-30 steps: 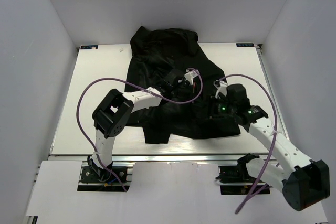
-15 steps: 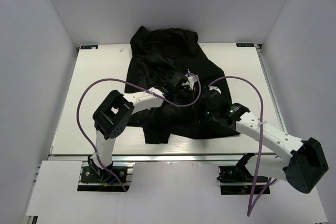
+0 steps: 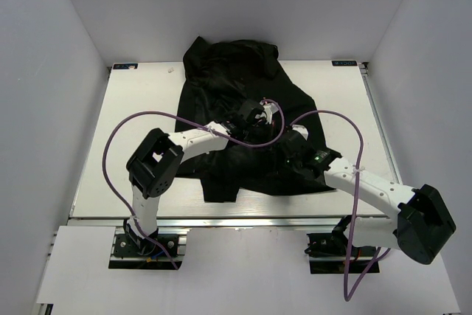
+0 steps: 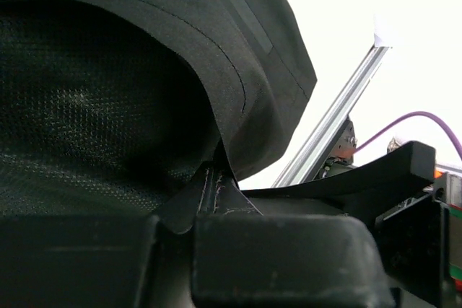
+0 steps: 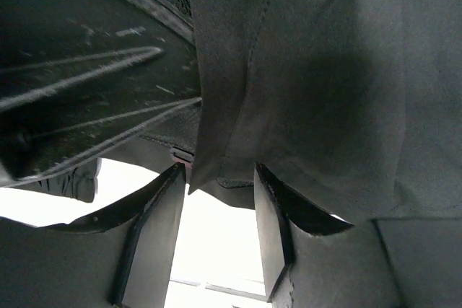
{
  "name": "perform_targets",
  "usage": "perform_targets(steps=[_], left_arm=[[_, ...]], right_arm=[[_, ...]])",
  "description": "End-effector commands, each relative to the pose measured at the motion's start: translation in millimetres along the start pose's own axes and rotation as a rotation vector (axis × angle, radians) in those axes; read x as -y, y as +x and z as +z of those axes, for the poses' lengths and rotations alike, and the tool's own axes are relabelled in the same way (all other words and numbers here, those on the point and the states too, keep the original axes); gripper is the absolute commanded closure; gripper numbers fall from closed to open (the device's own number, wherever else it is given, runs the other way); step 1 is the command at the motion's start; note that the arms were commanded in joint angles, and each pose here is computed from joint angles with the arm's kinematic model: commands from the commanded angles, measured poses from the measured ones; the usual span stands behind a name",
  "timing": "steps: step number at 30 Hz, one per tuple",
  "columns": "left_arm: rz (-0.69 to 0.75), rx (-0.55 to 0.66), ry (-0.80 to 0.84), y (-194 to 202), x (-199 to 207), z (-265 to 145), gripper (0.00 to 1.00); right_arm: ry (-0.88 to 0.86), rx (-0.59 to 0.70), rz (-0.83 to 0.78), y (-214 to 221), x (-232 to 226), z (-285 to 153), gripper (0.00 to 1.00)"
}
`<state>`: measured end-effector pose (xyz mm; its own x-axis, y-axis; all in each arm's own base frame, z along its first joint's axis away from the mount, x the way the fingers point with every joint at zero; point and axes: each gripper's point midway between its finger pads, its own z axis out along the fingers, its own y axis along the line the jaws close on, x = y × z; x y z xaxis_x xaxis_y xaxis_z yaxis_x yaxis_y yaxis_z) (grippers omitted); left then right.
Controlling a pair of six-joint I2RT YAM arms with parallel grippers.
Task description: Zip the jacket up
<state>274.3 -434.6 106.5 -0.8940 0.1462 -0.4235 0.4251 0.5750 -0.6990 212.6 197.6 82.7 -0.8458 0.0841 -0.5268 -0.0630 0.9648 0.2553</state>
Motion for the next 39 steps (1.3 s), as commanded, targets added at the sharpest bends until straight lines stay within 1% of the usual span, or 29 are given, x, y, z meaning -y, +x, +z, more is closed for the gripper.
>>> perform_targets(steps=[1,4,7,9,11,14,18,20,21,23,24,25,26,27,28,29,30,31,32,33,34,35,37,39], left_arm=[[0.055,0.082,0.038,-24,35,-23,1.00],[0.061,0.080,0.044,-22,38,-21,1.00],[0.057,0.079,0.037,-21,37,-21,1.00],[0.060,0.085,0.037,-22,38,-23,1.00],[0.066,0.087,0.047,-22,41,-24,1.00],[0.080,0.085,0.058,-21,42,-25,1.00],[0.105,0.063,0.053,-17,40,-27,1.00],[0.137,0.046,0.041,-14,37,-29,0.81],[0.154,0.034,0.056,-11,38,-30,0.63],[0.187,0.035,0.104,-8,39,-34,0.50],[0.195,0.006,0.173,0,47,-37,0.44],[0.212,0.032,0.220,-6,52,-40,0.37],[0.195,0.016,0.254,1,52,-40,0.35],[0.202,-0.011,0.324,7,61,-44,0.28],[0.226,0.010,0.377,2,66,-46,0.24],[0.215,0.000,0.416,4,70,-48,0.19],[0.207,-0.030,0.454,13,71,-50,0.17],[0.228,-0.007,0.487,9,75,-52,0.17],[0.212,-0.009,0.499,10,75,-52,0.17],[0.208,-0.031,0.520,15,74,-51,0.17],[0.218,-0.022,0.539,13,76,-51,0.20],[0.217,-0.034,0.543,15,75,-49,0.25],[0.231,-0.050,0.565,15,76,-47,0.27],[0.245,-0.050,0.593,16,80,-49,0.27]], right_arm=[[-0.015,0.055,-0.001,-12,-7,1,0.51],[-0.011,0.060,-0.004,-13,-6,1,0.52],[0.023,0.059,0.004,-11,1,0,0.73],[0.056,0.061,0.022,-8,9,0,0.90],[0.061,0.065,0.027,-8,12,-1,1.00],[0.034,0.071,0.003,-8,9,-3,1.00],[-0.057,0.117,-0.026,-23,0,-22,1.00],[-0.110,0.118,-0.053,-28,-3,-32,1.00],[-0.165,0.123,-0.061,-33,-5,-42,1.00],[-0.236,0.115,-0.087,-34,-8,-50,1.00],[-0.308,0.094,-0.112,-32,-12,-57,1.00],[-0.332,0.079,-0.112,-31,-12,-59,1.00],[-0.384,0.056,-0.114,-28,-18,-65,1.00],[-0.392,0.058,-0.113,-31,-14,-65,1.00],[-0.399,0.049,-0.108,-30,-13,-66,1.00],[-0.406,0.053,-0.105,-32,-12,-67,1.00],[-0.417,0.044,-0.099,-31,-10,-67,1.00],[-0.425,0.044,-0.099,-31,-10,-68,1.00],[-0.438,0.048,-0.100,-33,-11,-70,1.00],[-0.458,0.049,-0.096,-34,-12,-72,1.00],[-0.467,0.054,-0.095,-36,-13,-74,1.00],[-0.468,0.057,-0.093,-37,-13,-74,1.00],[-0.464,0.056,-0.087,-38,-11,-74,1.00],[-0.450,0.048,-0.071,-38,-8,-72,1.00]])
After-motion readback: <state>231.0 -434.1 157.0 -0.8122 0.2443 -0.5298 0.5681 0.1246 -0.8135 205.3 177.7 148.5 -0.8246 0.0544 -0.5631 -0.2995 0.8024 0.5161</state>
